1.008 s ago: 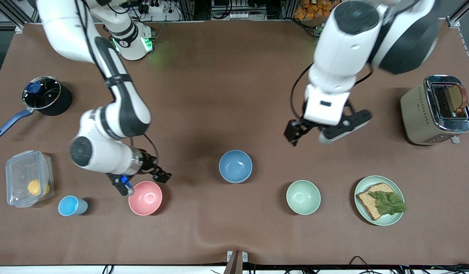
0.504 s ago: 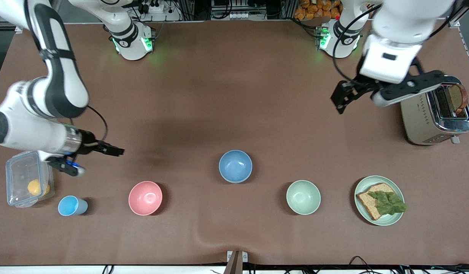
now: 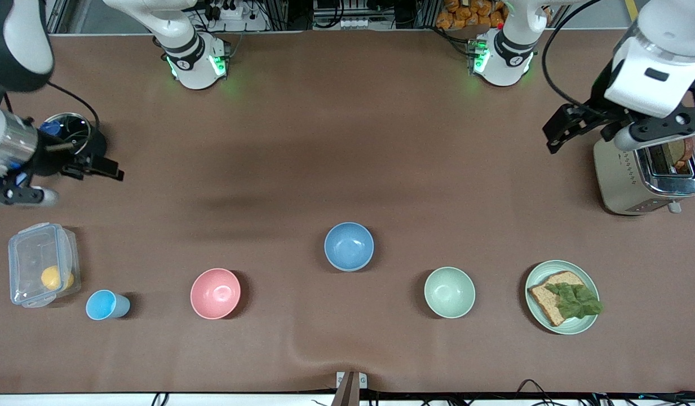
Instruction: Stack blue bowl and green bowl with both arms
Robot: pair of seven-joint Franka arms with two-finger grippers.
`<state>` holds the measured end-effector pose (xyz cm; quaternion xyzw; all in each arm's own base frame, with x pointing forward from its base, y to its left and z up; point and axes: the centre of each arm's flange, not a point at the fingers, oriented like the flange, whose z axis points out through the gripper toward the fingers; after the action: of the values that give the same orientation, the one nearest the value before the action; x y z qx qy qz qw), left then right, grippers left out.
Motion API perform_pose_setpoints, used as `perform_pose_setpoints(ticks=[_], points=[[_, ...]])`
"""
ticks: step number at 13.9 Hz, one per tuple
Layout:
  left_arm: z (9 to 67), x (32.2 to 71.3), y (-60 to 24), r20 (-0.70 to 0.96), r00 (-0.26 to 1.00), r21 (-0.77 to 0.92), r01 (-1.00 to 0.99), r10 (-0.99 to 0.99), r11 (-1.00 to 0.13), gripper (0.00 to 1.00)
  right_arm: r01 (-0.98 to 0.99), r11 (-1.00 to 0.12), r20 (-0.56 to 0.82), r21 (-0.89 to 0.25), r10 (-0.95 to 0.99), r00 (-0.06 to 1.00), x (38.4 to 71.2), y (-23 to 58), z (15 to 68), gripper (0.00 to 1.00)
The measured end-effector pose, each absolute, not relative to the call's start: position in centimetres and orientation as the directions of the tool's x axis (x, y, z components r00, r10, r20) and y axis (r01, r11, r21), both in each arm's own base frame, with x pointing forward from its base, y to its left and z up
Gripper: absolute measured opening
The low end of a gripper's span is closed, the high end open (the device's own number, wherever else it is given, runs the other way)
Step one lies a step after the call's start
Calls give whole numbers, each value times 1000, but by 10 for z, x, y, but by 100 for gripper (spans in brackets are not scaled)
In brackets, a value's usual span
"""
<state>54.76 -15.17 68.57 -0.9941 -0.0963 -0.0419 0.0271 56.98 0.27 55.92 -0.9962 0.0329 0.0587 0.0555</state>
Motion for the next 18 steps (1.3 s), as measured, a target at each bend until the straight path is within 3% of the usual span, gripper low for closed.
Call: perform_pose_setpoints(ticks=[5,12,18], points=[[705,531,-97,46,992,-51,116,114,-992,100,-53,-994,-128,-98,-40,991,554,3,625,100],[672,524,-42,45,994,-27,98,97,-995,100,-41,-999,-130,-30,-37,991,540,-2,645,100],[659,517,-44,29,995,-2,97,97,-995,100,-35,-999,-93,-23,-32,995,541,-10,649,100]])
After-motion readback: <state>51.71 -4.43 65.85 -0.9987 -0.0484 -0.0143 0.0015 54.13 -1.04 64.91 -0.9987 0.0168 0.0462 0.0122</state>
